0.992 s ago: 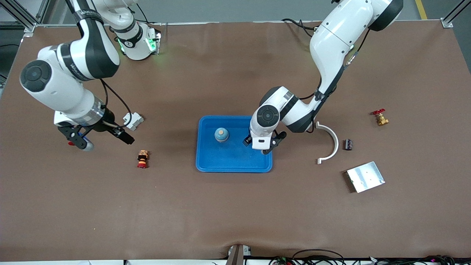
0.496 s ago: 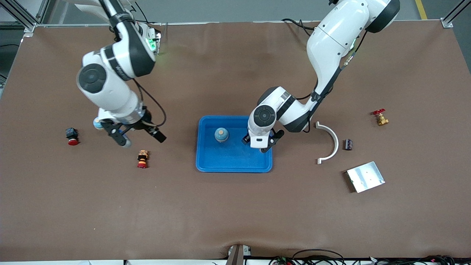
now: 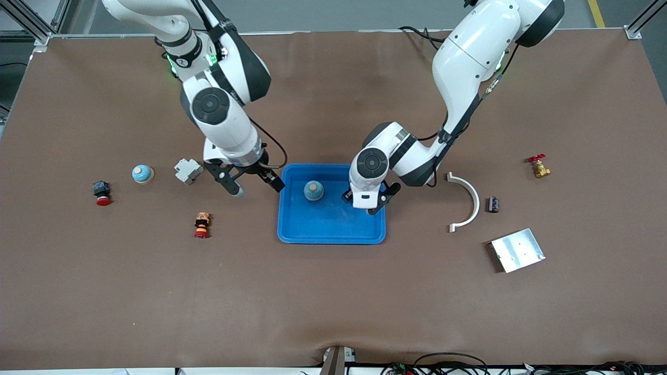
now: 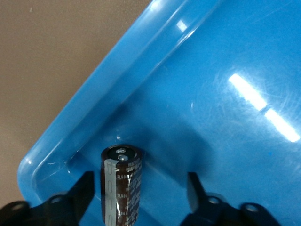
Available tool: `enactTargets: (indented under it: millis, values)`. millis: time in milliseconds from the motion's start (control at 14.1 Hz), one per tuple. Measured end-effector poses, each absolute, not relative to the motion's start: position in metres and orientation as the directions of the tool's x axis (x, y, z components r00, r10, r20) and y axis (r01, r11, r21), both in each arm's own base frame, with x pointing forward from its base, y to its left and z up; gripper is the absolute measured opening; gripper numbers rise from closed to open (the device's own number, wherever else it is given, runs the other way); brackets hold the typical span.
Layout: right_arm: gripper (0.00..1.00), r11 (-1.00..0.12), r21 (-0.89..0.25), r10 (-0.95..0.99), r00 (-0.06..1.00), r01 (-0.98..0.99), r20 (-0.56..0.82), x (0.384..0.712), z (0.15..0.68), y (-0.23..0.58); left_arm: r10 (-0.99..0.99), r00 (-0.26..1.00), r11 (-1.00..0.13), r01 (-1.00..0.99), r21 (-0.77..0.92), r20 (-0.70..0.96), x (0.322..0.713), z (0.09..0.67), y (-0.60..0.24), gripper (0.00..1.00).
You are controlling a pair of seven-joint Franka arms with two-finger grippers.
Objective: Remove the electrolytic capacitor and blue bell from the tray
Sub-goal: 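Grip the bell with the right gripper while the left gripper grips the capacitor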
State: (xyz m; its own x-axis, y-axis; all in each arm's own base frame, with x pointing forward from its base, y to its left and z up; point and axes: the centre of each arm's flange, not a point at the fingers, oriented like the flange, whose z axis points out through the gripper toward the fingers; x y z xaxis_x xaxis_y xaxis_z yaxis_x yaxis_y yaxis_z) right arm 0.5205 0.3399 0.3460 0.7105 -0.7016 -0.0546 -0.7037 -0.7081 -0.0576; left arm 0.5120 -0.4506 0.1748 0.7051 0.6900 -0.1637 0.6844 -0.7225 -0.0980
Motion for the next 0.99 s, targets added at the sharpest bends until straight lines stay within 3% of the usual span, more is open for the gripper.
enactTargets:
  millis: [354,992]
  values:
    - [1.00,-0.689,-0.076,-0.719,0.693,-0.721,-0.055,0.504,0.301,0.382,0.691,0.705,-0.722,0.686,-0.090,-0.163,0.515,0.178,-0.452,0.30]
    - [1.00,-0.659,-0.049,-0.752,0.656,-0.751,0.066,0.498,0.242,0.435,0.705,0.694,-0.708,0.700,-0.092,-0.146,0.545,0.213,-0.433,0.30]
